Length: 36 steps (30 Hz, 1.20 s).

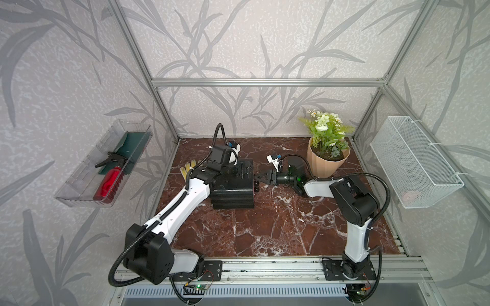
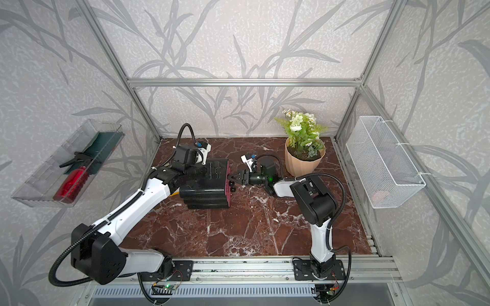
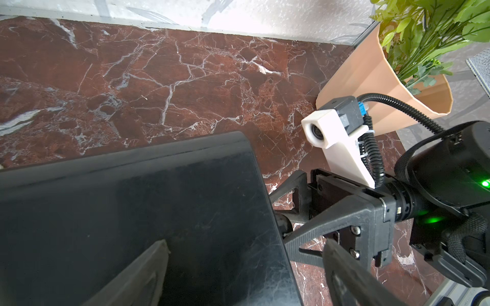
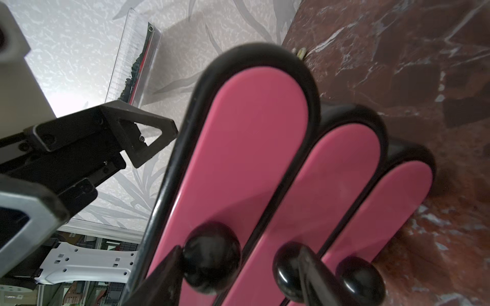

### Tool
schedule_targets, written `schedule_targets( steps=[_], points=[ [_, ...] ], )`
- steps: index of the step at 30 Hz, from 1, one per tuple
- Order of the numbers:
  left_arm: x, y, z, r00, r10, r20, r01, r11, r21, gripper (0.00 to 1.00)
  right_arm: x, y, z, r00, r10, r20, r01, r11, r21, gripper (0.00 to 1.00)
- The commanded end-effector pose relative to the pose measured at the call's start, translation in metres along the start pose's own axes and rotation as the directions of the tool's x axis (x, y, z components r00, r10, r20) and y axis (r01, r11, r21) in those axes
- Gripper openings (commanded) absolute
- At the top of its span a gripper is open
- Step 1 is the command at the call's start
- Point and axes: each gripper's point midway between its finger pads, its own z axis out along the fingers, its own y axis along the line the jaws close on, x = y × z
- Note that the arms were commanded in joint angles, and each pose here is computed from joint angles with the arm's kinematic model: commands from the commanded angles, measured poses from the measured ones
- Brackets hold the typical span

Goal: Take the sponge out of the drawer
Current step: Open the drawer in the storage box.

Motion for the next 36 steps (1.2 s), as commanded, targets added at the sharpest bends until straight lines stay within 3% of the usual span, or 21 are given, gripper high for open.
schedule_targets(
  steps=[1, 10, 16, 20, 23, 27, 36],
  points=[
    [0.011, 0.002, 0.002, 0.999, 0.008, -0.032, -0.008, 1.0, -0.007, 0.91, -0.003, 0.005, 0.004, 1.0, -0.011, -0.005, 0.01, 1.0, -0.02, 0.67],
    [0.016, 0.004, 0.006, 0.999, 0.003, -0.048, -0.004, 1.0, -0.012, 0.91, -0.003, 0.017, 0.015, 1.0, -0.023, -0.019, 0.022, 0.998, -0.062, 0.56],
    [0.017, 0.005, 0.005, 0.999, 0.002, -0.046, -0.002, 1.0, -0.014, 0.91, -0.001, 0.017, 0.015, 0.999, -0.032, -0.025, 0.031, 0.998, -0.056, 0.39],
    [0.017, 0.005, 0.006, 0.999, 0.0, -0.046, -0.001, 1.0, -0.016, 0.91, -0.001, 0.018, 0.015, 0.999, -0.037, -0.023, 0.035, 0.998, -0.053, 0.22],
    [0.019, 0.007, 0.006, 0.999, -0.003, -0.049, 0.002, 1.0, -0.023, 0.91, -0.003, 0.019, 0.011, 0.999, -0.05, -0.012, 0.049, 0.998, -0.037, 0.18],
    [0.021, 0.008, 0.007, 0.999, -0.004, -0.053, 0.002, 1.0, -0.027, 0.91, -0.009, 0.014, -0.006, 0.998, -0.061, 0.022, 0.061, 0.998, 0.028, 0.14],
    [0.02, 0.009, 0.01, 0.998, -0.001, -0.056, -0.001, 1.0, -0.031, 0.92, -0.027, -0.008, -0.081, 0.987, -0.067, 0.148, 0.038, 0.981, 0.19, 0.12]
  ],
)
